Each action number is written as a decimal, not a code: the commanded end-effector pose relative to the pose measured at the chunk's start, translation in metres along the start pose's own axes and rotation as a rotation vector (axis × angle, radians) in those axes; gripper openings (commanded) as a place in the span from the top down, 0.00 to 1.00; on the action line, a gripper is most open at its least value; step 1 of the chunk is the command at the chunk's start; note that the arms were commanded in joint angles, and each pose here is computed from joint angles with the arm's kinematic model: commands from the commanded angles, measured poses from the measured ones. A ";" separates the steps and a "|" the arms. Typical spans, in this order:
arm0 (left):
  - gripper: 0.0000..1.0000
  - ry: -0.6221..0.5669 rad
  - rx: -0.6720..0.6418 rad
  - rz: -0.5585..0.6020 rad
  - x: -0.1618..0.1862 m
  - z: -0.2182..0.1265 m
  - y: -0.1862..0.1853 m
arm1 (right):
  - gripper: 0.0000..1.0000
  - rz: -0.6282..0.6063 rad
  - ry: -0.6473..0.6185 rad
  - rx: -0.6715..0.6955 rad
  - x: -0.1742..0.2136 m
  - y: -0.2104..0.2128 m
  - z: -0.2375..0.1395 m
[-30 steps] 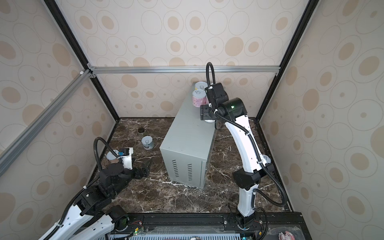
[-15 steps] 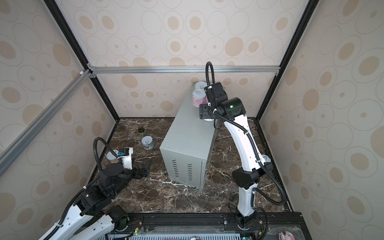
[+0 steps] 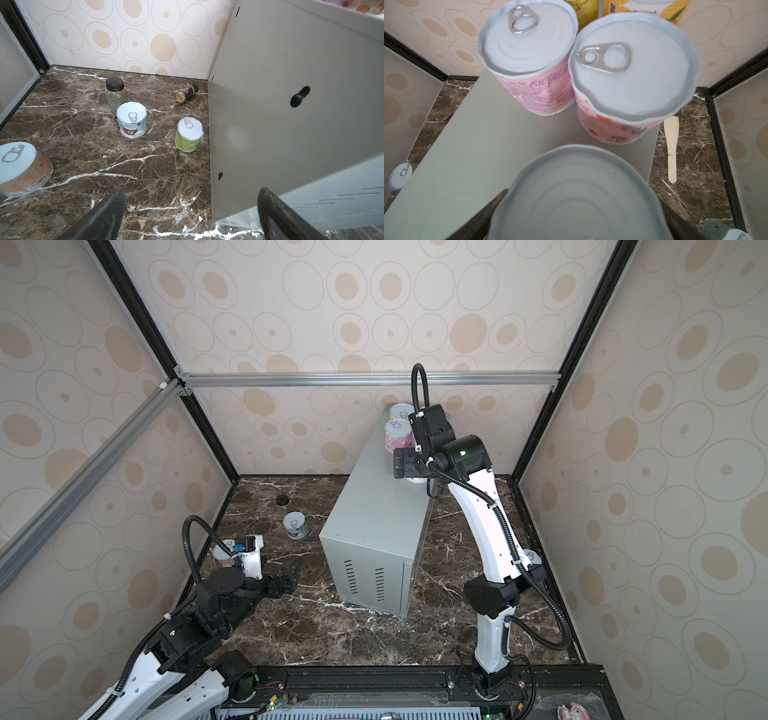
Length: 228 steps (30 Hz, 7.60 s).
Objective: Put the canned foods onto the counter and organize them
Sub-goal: 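Lower the held can onto the box top in front of the pink cans, then open the right gripper and pull back while the left gripper nears a can, then lower the left gripper onto the orange-labelled white-lidded can and close it, then lift the orange-labelled can with the left gripper toward the box top, then carry the held orange-labelled can over the box top near the other cans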
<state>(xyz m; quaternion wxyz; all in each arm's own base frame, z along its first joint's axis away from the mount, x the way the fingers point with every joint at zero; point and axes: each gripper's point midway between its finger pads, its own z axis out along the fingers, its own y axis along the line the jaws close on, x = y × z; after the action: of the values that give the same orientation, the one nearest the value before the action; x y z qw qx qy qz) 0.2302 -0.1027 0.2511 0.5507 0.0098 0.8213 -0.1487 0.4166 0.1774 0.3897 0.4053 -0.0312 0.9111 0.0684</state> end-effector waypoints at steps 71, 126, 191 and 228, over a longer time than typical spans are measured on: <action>0.01 0.215 -0.729 -0.369 -0.015 0.032 0.196 | 0.01 0.440 -0.206 0.133 0.301 -0.144 -0.018; 0.05 0.453 -0.930 -0.294 0.075 0.145 0.343 | 0.01 0.366 -0.212 0.018 0.317 -0.125 0.009; 0.42 -0.030 0.033 -0.074 -0.186 0.028 0.014 | 0.01 0.325 -0.049 -0.143 0.303 -0.097 -0.067; 0.43 0.107 0.220 0.334 -0.201 0.074 -0.208 | 0.01 0.217 -0.008 -0.168 0.287 -0.090 -0.094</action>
<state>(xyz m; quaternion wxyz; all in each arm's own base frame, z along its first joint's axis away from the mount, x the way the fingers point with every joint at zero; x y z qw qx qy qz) 0.3392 -0.2939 0.4237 0.4763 0.2210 0.8385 -0.1453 0.1680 0.0777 0.2272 0.3935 0.0392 0.8972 0.1966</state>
